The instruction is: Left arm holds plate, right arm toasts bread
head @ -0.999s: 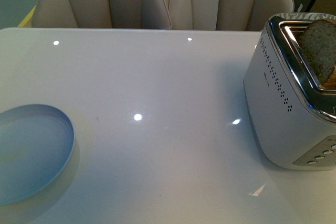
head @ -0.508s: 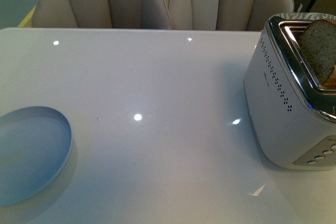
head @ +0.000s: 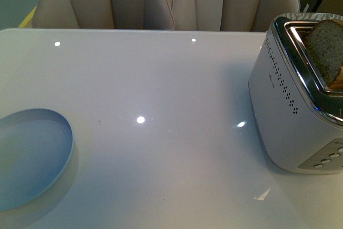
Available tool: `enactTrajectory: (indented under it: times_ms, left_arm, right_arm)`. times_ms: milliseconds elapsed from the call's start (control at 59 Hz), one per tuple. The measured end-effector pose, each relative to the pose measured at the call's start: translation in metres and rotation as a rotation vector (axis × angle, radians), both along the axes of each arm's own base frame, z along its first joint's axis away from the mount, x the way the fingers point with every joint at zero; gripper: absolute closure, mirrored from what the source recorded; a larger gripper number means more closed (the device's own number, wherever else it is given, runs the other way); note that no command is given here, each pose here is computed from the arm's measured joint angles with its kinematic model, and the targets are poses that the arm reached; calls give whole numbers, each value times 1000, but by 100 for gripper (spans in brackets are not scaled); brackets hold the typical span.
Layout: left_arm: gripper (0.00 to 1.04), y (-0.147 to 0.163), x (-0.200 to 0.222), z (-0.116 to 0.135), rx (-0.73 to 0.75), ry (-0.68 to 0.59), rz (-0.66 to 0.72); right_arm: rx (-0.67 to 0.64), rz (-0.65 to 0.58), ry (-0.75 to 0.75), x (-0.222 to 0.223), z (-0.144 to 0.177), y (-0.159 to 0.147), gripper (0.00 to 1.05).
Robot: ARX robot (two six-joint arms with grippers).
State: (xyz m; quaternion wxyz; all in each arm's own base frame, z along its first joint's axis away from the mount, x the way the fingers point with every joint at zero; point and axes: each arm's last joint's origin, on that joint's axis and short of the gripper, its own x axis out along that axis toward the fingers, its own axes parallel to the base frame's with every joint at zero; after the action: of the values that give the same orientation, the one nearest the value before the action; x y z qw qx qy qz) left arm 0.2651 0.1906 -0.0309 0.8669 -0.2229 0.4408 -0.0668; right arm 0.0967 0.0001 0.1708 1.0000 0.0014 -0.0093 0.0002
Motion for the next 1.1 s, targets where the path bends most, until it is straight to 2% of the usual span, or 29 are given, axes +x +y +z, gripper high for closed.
enactTrajectory:
  times_ms: [51, 85, 237, 525, 728, 881, 1101]
  left_arm:
    - [8, 3, -2, 3, 20, -10, 23]
    - [6, 4, -4, 5, 28, -19, 36]
    - [7, 12, -10, 26, 60, -86, 103]
    - [7, 0, -19, 93, 81, -269, 143]
    - [7, -34, -17, 155, 99, -435, 123]
    - [7, -79, -23, 197, 95, -562, 73]
    - [7, -132, -38, 224, 31, -681, 71]
  right_arm:
    - [0, 0, 0, 0, 0, 0, 9]
    - [0, 0, 0, 0, 0, 0, 9]
    - [0, 0, 0, 0, 0, 0, 9]
    - [0, 1, 0, 0, 0, 0, 9]
    - [0, 0, 0, 0, 0, 0, 9]
    - [0, 0, 0, 0, 0, 0, 9]
    - [0, 0, 0, 0, 0, 0, 9]
